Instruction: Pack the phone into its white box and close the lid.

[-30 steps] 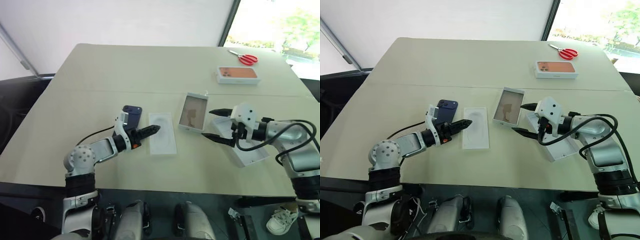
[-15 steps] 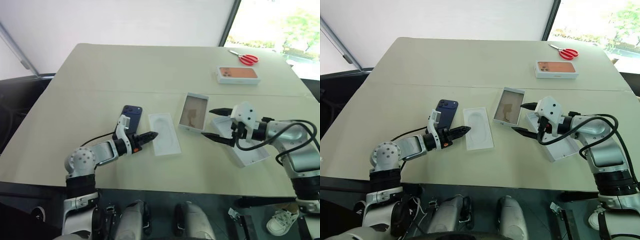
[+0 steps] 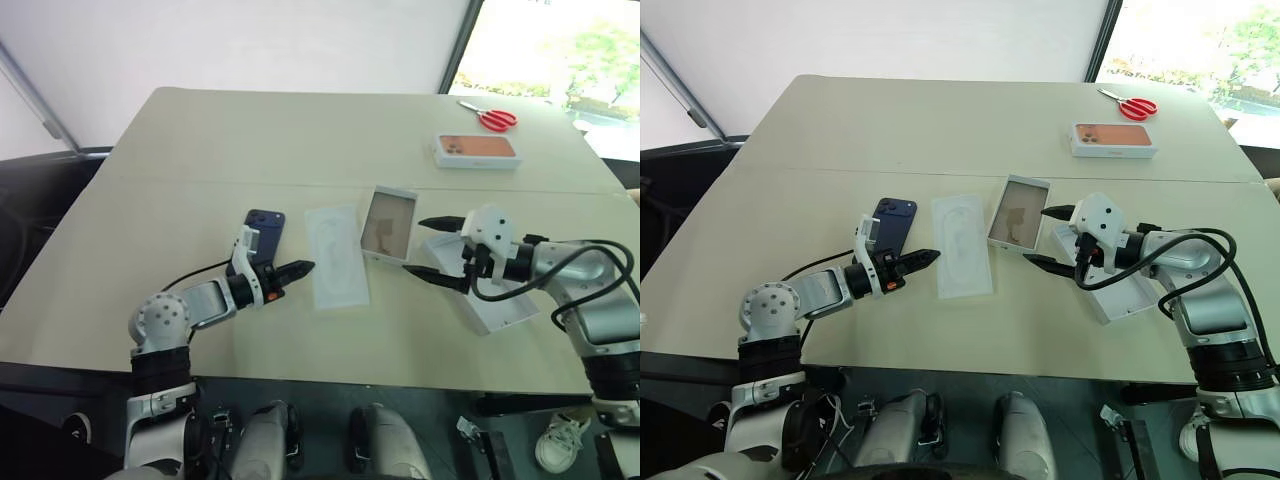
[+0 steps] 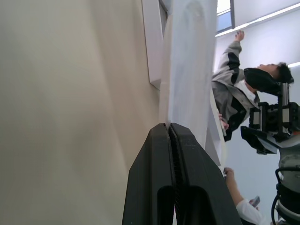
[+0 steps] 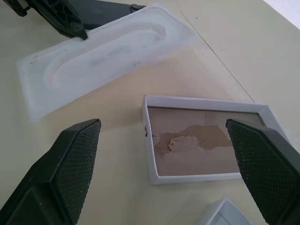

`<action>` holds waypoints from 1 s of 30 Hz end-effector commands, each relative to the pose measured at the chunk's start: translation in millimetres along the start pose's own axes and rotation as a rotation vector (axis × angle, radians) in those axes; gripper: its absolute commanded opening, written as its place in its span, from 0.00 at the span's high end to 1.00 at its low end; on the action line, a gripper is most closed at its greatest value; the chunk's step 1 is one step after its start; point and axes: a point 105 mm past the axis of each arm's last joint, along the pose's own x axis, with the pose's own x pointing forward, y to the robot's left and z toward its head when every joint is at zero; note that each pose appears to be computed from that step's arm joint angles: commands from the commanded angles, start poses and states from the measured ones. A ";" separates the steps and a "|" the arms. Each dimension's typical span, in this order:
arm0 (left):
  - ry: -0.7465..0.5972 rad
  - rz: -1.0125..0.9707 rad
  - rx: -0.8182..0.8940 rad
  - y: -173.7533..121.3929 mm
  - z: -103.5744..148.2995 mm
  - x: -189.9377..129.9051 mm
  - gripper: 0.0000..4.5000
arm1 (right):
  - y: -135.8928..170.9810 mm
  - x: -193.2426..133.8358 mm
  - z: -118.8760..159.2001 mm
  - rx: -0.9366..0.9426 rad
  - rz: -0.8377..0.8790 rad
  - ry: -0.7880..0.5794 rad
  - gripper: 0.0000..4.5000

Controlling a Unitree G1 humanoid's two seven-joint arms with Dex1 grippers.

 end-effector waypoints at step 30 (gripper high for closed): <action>-0.226 0.055 0.084 -7.6 72.8 -53.1 0.99 | 9.3 73.4 -20.0 0.120 0.088 0.023 0.00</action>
